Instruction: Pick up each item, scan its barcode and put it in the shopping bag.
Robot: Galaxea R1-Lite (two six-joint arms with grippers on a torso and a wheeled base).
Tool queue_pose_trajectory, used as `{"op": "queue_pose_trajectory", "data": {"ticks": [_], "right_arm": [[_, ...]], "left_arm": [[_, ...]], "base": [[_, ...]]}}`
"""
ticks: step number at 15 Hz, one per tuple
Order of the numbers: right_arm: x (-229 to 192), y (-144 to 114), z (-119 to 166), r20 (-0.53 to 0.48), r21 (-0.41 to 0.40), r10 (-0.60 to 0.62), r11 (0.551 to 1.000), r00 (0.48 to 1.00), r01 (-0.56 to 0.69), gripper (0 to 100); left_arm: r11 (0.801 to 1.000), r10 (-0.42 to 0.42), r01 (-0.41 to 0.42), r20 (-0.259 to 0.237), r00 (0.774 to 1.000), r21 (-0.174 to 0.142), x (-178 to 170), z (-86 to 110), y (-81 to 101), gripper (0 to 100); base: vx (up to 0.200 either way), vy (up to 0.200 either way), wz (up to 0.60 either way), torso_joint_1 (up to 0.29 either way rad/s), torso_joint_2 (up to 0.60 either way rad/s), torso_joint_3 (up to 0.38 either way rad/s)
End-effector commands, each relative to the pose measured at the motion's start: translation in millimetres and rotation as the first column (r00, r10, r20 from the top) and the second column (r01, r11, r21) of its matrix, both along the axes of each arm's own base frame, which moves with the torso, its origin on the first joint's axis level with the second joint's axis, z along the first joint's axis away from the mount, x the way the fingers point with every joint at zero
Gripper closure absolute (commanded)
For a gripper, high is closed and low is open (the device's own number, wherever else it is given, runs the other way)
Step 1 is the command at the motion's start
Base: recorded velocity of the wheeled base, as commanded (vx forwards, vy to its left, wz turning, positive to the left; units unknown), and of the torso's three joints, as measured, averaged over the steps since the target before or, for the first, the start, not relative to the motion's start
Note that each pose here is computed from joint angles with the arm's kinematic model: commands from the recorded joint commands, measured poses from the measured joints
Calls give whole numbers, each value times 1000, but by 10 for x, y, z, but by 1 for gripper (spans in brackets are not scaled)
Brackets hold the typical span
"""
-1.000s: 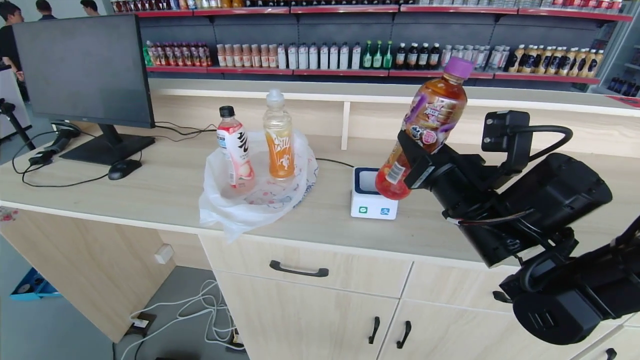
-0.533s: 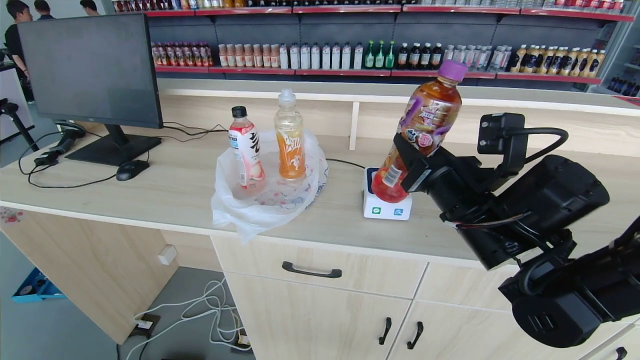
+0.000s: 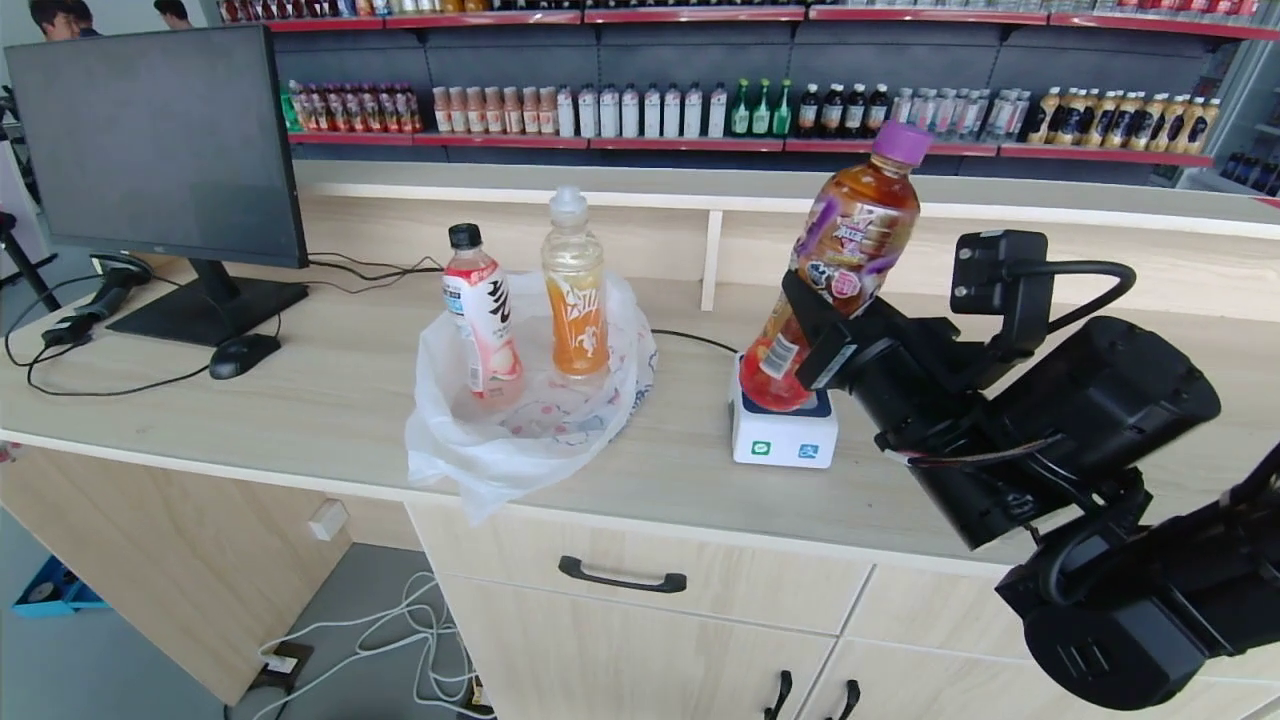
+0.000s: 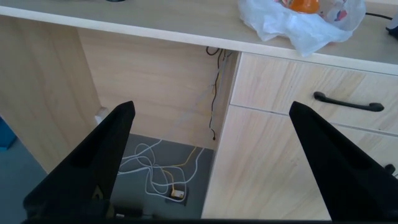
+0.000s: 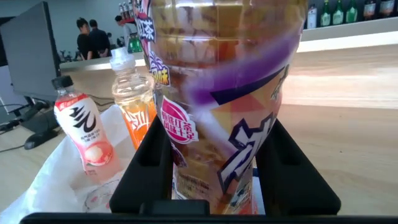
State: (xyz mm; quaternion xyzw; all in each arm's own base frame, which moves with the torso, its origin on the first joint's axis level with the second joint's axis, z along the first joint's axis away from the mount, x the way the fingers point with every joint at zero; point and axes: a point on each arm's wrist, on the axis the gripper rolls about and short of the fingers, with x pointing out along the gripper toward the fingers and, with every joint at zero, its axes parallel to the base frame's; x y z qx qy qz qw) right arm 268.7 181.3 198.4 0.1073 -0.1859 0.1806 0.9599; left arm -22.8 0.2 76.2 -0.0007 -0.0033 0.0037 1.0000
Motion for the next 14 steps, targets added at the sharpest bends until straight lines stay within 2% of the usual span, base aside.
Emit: {"op": "queue_pose_trajectory", "data": {"ticks": [1, 3, 6, 8, 12, 14], "right_arm": [[41, 30, -21, 1, -11, -2, 1000, 1000, 2, 100], [62, 46, 10, 20, -18, -3, 1000, 1000, 3, 100], [41, -13, -87, 11, -99, 26, 995, 1000, -25, 100], [139, -141, -36, 55, -150, -50, 987, 997, 57, 100], [170, -97, 28, 98, -171, -55, 983, 994, 72, 100], [161, -65, 35, 165, -288, 4, 957, 986, 44, 100]], "left_arm": [[1000, 0, 0, 1, 1000, 0, 0, 1, 0, 0], [1000, 0, 0, 1, 1000, -2, 0, 1, 0, 0], [1000, 0, 0, 0, 1000, -2, 1, 1, 0, 0], [1000, 0, 0, 0, 1000, -2, 1, 1, 0, 0], [1000, 0, 0, 1, 1000, -2, 0, 1, 0, 0], [1000, 0, 0, 1, 1000, -2, 0, 1, 0, 0]], "base": [[0, 0, 0, 0, 0, 0], [0, 0, 0, 0, 0, 0], [0, 0, 0, 0, 0, 0], [0, 0, 0, 0, 0, 0], [0, 0, 0, 0, 0, 0], [0, 0, 0, 0, 0, 0]]}}
